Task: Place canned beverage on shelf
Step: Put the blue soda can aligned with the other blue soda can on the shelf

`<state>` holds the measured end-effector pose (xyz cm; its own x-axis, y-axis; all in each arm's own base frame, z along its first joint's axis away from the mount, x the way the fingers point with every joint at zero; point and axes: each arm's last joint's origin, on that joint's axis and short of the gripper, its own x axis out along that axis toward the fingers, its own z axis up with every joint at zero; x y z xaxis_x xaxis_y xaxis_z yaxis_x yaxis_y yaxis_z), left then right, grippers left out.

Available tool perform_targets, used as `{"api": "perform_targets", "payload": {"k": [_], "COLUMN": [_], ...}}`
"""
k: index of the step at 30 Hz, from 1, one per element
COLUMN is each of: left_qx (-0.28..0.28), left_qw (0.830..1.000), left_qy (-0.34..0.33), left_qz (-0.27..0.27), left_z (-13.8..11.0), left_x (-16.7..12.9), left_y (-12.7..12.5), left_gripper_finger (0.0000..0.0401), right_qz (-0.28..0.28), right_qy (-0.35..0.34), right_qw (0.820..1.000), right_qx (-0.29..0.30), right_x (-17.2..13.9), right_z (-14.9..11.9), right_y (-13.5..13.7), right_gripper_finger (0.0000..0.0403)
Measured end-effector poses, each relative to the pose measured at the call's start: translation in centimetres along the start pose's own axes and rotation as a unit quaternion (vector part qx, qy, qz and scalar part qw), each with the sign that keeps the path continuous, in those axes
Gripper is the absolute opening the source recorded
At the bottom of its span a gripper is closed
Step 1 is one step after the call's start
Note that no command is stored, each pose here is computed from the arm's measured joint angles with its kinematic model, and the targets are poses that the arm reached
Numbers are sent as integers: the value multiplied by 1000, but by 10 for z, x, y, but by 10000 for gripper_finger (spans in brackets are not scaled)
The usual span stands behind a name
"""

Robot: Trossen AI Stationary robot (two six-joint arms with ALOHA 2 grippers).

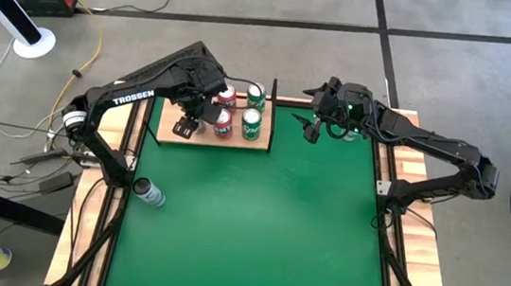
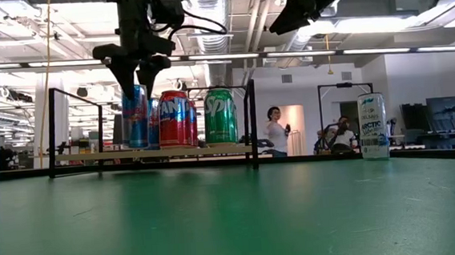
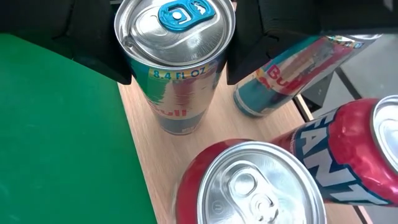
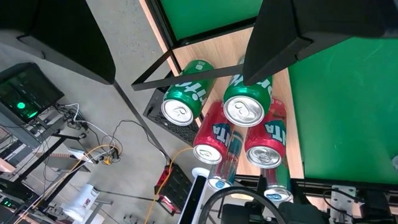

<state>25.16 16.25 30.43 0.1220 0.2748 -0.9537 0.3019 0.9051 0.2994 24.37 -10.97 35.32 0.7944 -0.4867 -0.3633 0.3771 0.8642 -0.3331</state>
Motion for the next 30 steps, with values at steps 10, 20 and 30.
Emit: {"api": "perform_targets", "payload": {"k": [10, 20, 30], "left_qx": [-18, -40, -40], "left_qw": [1000, 999, 999], "left_qy": [-4, -14, -2], "left_qz": [0, -9, 1], "left_z": [0, 1, 0], "left_x": [0, 0, 0], "left_y": [0, 0, 0], "left_gripper_finger": [227, 240, 244], "right_qz": [0, 0, 0], "right_qy": [0, 0, 0], "right_qw": [1000, 1000, 1000], "right_qx": [0, 0, 0], "right_x": [0, 0, 0], "right_z": [0, 0, 0], "right_y": [0, 0, 0], "right_gripper_finger": [378, 378, 378]}}
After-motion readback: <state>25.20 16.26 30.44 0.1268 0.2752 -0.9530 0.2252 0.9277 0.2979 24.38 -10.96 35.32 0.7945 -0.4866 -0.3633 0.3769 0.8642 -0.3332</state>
